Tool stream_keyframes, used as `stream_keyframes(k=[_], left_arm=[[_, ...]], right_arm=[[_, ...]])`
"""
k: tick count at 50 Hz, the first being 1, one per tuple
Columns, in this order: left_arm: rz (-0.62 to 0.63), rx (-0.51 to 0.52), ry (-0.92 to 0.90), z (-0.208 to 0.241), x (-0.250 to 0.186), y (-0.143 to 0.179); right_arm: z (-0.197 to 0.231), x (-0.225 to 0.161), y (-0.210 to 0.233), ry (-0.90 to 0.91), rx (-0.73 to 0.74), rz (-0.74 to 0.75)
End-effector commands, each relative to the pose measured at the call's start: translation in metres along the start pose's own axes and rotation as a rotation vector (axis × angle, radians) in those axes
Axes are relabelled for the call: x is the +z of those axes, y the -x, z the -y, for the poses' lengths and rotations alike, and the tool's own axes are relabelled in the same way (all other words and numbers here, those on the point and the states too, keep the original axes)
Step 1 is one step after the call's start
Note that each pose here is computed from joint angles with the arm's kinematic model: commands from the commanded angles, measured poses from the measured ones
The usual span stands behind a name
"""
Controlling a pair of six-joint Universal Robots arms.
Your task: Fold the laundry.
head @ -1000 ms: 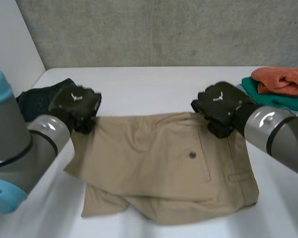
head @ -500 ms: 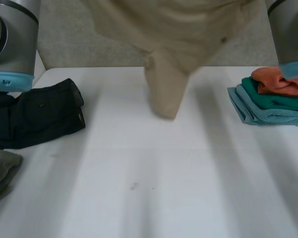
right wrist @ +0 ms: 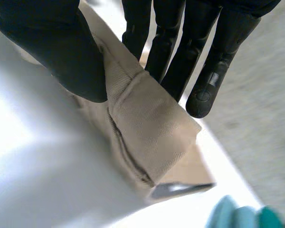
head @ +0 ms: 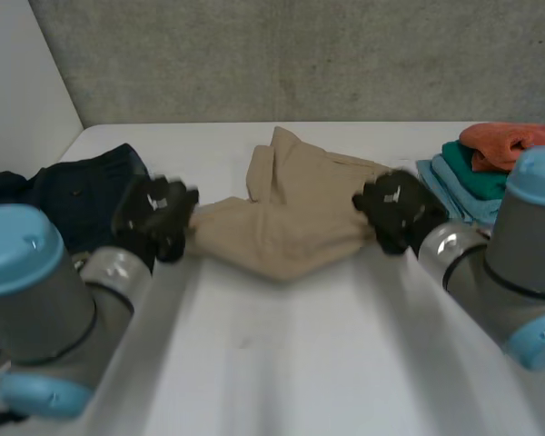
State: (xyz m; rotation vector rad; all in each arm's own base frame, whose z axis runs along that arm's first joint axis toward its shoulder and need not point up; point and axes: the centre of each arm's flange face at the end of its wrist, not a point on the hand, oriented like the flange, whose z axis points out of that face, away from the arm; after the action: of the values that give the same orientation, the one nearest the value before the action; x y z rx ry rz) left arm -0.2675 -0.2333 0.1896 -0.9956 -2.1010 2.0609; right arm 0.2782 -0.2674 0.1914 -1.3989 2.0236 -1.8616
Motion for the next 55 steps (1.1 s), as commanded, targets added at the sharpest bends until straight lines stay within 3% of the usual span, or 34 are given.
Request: stream_keyframes(k=[1, 6, 13, 19, 28, 36, 40, 47, 50, 51, 55], left_arm=[[-0.075, 0.174, 0.121, -0.010, -0.042, -0.007], [-0.090, 0.238, 0.150, 0.003, -0.074, 0.000], [-0.140, 0.249, 0.231, 0.023, -0.123, 0.010], [-0.205, 0.259, 0.311, 0.027, -0.154, 0.010], [-0.208, 0.259, 0.323, 0.002, -0.119, -0.002], [-0.196, 0.262, 0.329, -0.024, -0.050, -0.014], [-0.130, 0.268, 0.295, -0.019, -0.012, -0.009], [0.185, 0.247, 0.017, 0.055, 0.059, 0.036], [0.340, 0.219, -0.222, 0.114, 0.075, 0.065], [0.438, 0.209, -0.379, 0.151, 0.080, 0.082], [0.657, 0.218, -0.652, 0.214, 0.074, 0.118]], right_arm=[[-0.012, -0.028, 0.020, 0.153, -0.033, 0.156], [-0.002, -0.062, 0.024, 0.235, -0.076, 0.249], [0.012, -0.115, 0.026, 0.325, -0.167, 0.352], [0.022, -0.138, 0.017, 0.326, -0.212, 0.336], [0.008, -0.133, 0.024, 0.352, -0.209, 0.361], [-0.016, -0.077, 0.020, 0.339, -0.211, 0.314], [-0.012, -0.050, 0.004, 0.308, -0.229, 0.229], [0.048, -0.002, -0.064, 0.060, -0.235, -0.107], [0.080, 0.008, -0.092, -0.082, -0.260, -0.239], [0.109, 0.012, -0.115, -0.212, -0.279, -0.352], [0.171, 0.006, -0.160, -0.494, -0.319, -0.599]])
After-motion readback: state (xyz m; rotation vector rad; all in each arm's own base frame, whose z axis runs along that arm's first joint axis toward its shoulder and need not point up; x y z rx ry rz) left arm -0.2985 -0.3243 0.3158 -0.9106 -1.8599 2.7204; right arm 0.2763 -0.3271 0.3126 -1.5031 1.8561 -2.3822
